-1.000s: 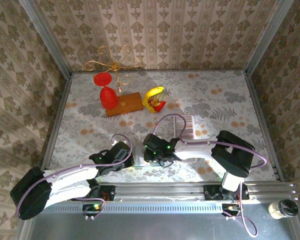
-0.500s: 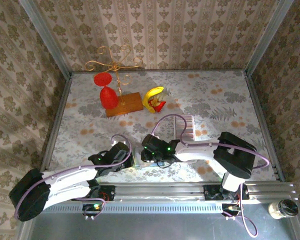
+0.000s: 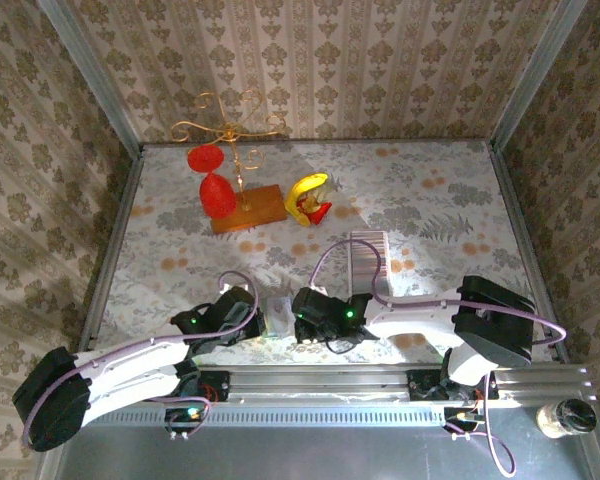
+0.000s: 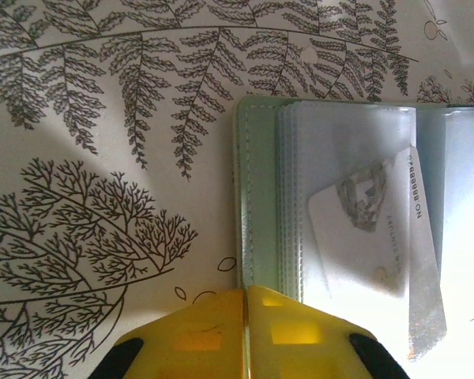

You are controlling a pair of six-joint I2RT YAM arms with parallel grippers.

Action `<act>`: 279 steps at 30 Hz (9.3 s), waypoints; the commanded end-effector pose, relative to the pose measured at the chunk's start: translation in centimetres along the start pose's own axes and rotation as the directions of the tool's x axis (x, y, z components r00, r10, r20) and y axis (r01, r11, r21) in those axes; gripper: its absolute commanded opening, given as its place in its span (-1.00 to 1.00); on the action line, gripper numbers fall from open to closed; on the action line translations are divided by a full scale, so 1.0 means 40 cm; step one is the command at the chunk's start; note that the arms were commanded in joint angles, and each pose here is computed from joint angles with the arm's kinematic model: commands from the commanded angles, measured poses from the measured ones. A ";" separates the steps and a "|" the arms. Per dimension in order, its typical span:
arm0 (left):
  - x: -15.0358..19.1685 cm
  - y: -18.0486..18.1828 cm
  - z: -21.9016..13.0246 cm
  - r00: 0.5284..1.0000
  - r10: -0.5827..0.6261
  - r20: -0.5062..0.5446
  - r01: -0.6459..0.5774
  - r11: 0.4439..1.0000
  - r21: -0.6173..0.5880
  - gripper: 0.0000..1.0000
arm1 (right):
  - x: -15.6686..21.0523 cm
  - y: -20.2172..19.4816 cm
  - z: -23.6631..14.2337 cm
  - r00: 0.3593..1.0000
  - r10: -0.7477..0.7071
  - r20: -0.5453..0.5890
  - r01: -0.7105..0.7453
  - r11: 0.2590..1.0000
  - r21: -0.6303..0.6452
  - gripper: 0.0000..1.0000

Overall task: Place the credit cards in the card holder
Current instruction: Insert the credit card into the card slot, then flip over the card slot in the card holder.

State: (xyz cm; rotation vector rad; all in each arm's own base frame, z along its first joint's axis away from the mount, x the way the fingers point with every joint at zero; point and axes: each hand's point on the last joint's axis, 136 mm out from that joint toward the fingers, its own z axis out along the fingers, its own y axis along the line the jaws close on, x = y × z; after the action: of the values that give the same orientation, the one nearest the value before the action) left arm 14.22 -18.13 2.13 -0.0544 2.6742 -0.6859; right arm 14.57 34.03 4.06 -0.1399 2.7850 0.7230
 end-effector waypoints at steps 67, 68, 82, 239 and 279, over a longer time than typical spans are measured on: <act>0.030 0.019 0.011 0.999 0.011 -0.036 -0.012 1.000 -0.020 -0.85 | -0.064 -0.028 0.083 0.997 0.040 0.072 -0.046 0.996 0.080 -0.96; 0.030 0.019 0.012 0.999 0.012 -0.037 -0.013 1.000 -0.020 -0.85 | -0.069 -0.020 0.080 0.996 0.038 0.079 -0.044 0.997 0.070 -0.96; 0.030 0.018 0.013 0.999 0.014 -0.036 -0.014 1.000 -0.019 -0.85 | -0.072 0.085 0.044 0.995 0.031 0.091 -0.022 0.994 -0.104 -0.91; -0.045 0.152 -0.100 0.980 -0.083 0.183 0.117 0.976 -0.186 -0.34 | -0.096 0.124 0.073 0.972 0.203 0.122 -0.173 0.961 -0.215 -0.08; -0.114 0.133 -0.151 0.955 -0.124 0.268 0.164 0.978 -0.131 -0.10 | -0.225 0.278 -0.208 0.919 -0.073 0.387 0.202 0.931 -0.305 0.27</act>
State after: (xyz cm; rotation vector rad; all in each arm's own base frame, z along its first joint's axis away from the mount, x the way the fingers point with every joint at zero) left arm 15.98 -8.61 5.10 -0.4224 2.4879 -0.4015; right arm 19.21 42.94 18.48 -0.1514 2.2812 1.2512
